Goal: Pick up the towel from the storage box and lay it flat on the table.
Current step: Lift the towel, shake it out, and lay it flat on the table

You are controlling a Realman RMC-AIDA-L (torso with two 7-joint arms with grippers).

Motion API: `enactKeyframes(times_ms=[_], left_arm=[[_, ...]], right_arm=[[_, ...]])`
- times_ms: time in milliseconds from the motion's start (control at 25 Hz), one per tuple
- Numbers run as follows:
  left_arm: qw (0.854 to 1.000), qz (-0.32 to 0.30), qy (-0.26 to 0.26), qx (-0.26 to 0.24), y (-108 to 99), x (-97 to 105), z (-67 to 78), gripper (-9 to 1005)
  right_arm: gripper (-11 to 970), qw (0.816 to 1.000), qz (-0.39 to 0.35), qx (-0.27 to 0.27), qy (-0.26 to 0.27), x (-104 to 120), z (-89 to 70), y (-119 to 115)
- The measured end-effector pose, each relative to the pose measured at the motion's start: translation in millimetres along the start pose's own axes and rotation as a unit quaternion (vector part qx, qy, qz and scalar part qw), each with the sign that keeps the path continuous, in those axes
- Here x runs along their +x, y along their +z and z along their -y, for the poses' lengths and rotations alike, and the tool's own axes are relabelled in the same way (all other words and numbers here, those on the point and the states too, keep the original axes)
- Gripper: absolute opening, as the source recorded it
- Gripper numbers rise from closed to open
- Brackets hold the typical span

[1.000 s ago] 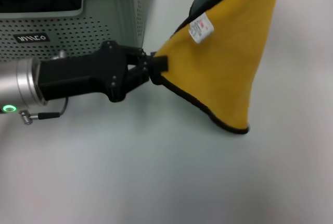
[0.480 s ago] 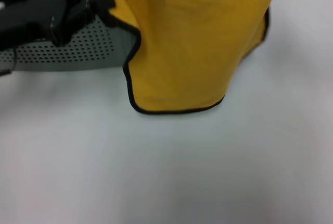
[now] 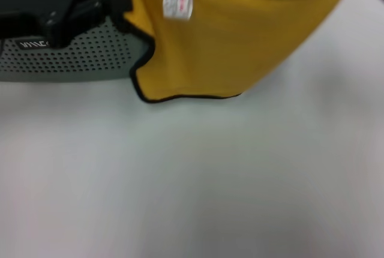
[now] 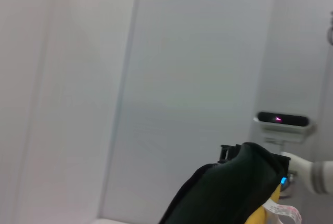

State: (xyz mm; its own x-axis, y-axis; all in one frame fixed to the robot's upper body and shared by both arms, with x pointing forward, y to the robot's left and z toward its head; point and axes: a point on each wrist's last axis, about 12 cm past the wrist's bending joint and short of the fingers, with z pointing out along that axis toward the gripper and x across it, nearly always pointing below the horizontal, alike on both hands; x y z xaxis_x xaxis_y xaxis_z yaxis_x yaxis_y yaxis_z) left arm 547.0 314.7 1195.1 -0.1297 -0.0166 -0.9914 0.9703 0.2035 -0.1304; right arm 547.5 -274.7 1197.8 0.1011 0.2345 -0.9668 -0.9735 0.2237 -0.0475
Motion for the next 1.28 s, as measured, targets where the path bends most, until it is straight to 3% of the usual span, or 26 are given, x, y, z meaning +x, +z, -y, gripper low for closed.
enactKeyframes(times_ms=[80, 160, 280, 440, 680, 840, 1040, 1280], left_arm=[[1.0, -0.011, 0.005, 0.029, -14, -6, 13.1, 29], [0.999, -0.014, 0.006, 0.031, -19, -7, 16.3, 29], [0.999, -0.014, 0.008, 0.029, -26, -7, 21.0, 29], [1.0, -0.015, 0.012, 0.023, -19, -9, 14.5, 29], [0.999, -0.029, 0.026, -0.021, 2, -23, -13.6, 29], [0.999, -0.028, 0.03, -0.023, 2, -32, -21.4, 30], [0.999, -0.033, 0.026, 0.003, -6, -28, -11.6, 30], [0.997, -0.055, 0.031, 0.053, -27, -16, 14.0, 30]], right_arm=[[6, 0.999, 0.001, -0.037, 0.019, 4, -15.4, -5], [6, 0.997, 0.001, -0.068, 0.021, 3, -28.7, -9], [6, 0.998, 0.002, -0.06, 0.003, -5, -33.9, -15], [6, 1.0, -0.005, -0.005, -0.02, -6, -15.5, -14], [5, 0.997, -0.023, 0.051, -0.061, -11, 12.8, -5], [5, 0.996, -0.025, 0.054, -0.067, -16, 16.9, -4], [5, 0.998, -0.02, 0.036, -0.043, -6, -1.4, -13], [5, 0.999, 0.01, -0.045, 0.001, 1, -43.4, -31]])
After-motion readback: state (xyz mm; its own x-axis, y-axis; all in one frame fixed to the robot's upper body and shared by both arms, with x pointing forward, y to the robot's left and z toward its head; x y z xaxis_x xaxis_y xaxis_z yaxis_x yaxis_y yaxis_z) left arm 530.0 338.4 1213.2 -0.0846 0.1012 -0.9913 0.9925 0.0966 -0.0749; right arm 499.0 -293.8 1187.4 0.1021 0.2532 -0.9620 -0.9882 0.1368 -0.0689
